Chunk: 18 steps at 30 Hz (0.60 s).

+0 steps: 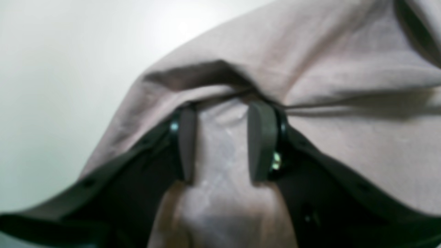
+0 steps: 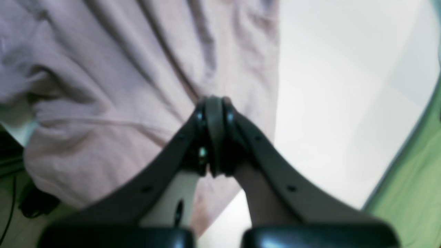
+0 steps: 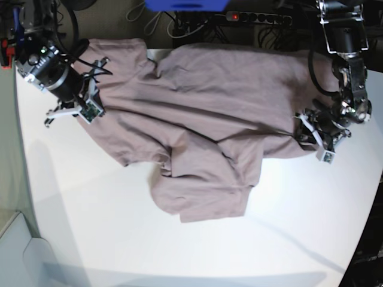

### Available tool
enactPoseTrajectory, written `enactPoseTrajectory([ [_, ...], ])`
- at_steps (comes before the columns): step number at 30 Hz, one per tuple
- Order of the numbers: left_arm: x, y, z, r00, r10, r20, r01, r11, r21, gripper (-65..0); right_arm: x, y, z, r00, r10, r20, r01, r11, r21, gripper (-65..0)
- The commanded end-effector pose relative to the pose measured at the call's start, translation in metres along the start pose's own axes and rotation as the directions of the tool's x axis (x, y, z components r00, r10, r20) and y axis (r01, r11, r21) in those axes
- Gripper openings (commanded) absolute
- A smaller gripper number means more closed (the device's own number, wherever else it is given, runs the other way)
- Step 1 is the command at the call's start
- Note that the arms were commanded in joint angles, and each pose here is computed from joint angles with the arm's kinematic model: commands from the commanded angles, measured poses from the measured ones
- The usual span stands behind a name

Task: Layout the t-shirt on the table in an organized manner, then fold the t-shirt properly
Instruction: 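Pull the shirt edges apart with both grippers to spread it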

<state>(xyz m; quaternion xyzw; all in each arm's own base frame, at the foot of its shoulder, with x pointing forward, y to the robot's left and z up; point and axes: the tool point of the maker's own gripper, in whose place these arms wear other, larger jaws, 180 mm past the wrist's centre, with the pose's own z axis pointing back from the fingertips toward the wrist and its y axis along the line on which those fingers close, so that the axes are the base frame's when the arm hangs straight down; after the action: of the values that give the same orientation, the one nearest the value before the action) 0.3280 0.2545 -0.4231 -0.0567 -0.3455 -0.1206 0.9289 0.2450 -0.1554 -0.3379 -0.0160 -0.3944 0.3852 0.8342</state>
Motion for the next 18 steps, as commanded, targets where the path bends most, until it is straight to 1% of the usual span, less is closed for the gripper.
enactPoseTrajectory([
  [1, 0.019, 0.01, 0.006, 0.999, -0.011, 0.05, 0.01, 1.0, 0.02, -40.4, 0.023, -0.021, 0.001, 0.997, 0.019, 0.071, -0.016, 0.998, -0.054, -65.0],
  [3, 0.019, 0.009, 0.006, 0.999, -0.008, 0.051, 0.008, 1.0, 0.017, -40.4, 0.036, -0.036, -0.009, 0.994, 0.007, 0.105, 0.001, 0.997, -0.074, -65.0],
  [6, 0.023, 0.006, 0.006, 0.998, -0.011, 0.063, 0.01, 1.0, 0.014, -40.4, 0.056, -0.052, -0.043, 0.986, -0.072, 0.148, 0.083, 0.994, -0.066, -65.0],
  [7, 0.025, 0.006, 0.007, 0.997, -0.016, 0.069, 0.015, 1.0, 0.015, -40.4, 0.059, -0.053, -0.055, 0.984, -0.099, 0.149, 0.108, 0.993, -0.051, -65.0],
  [10, 0.028, 0.004, 0.009, 0.997, -0.022, 0.077, 0.021, 1.0, 0.015, -40.4, 0.048, -0.057, -0.088, 0.979, -0.177, 0.102, 0.178, 0.984, -0.002, -65.0],
  [12, 0.03, 0.004, 0.01, 0.996, -0.029, 0.081, 0.027, 0.999, 0.017, -40.4, 0.031, -0.048, -0.102, 0.977, -0.208, 0.047, 0.207, 0.978, 0.033, -65.0],
  [16, 0.03, 0.005, 0.01, 0.996, -0.032, 0.08, 0.03, 0.999, 0.02, -40.4, -0.009, -0.029, -0.11, 0.966, -0.253, -0.05, 0.256, 0.964, 0.072, -65.0],
  [18, 0.032, 0.005, 0.01, 0.996, -0.033, 0.082, 0.032, 0.999, 0.022, -40.4, -0.033, -0.027, -0.106, 0.964, -0.247, -0.102, 0.255, 0.964, 0.071, -65.0],
])
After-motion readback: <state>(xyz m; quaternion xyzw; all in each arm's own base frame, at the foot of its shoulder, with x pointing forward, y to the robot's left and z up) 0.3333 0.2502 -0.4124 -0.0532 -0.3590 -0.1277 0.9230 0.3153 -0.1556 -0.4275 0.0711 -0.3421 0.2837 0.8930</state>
